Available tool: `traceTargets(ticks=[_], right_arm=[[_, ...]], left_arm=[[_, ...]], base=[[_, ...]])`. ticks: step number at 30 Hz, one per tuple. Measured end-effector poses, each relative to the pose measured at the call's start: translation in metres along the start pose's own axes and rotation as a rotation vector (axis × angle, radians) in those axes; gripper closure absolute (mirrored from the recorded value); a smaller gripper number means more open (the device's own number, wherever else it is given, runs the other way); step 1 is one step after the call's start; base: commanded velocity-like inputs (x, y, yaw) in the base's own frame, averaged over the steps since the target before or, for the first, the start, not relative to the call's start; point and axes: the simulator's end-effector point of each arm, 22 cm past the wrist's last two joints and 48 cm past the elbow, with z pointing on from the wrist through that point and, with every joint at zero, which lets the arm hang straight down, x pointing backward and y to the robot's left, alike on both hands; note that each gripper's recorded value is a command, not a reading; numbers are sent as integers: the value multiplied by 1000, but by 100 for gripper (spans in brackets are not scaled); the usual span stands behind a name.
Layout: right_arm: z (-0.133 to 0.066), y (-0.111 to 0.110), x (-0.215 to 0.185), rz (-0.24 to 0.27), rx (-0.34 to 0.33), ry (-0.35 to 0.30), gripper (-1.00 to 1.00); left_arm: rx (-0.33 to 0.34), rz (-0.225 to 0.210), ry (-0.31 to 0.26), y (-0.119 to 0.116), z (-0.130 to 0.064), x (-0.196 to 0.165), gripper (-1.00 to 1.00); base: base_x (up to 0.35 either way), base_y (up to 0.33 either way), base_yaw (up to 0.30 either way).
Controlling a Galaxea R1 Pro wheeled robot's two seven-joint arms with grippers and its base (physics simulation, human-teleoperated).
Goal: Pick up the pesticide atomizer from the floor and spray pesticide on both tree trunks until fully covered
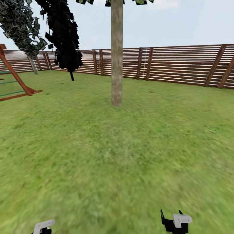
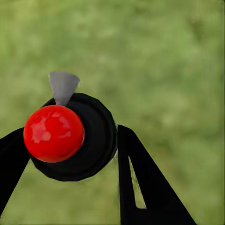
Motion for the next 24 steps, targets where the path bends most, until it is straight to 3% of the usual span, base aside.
traceTargets(ticks=[24], right_arm=[[0,0,0,0,0,0,-100]], left_arm=[[0,0,0,0,0,0,100]], base=[[340,0,0]])
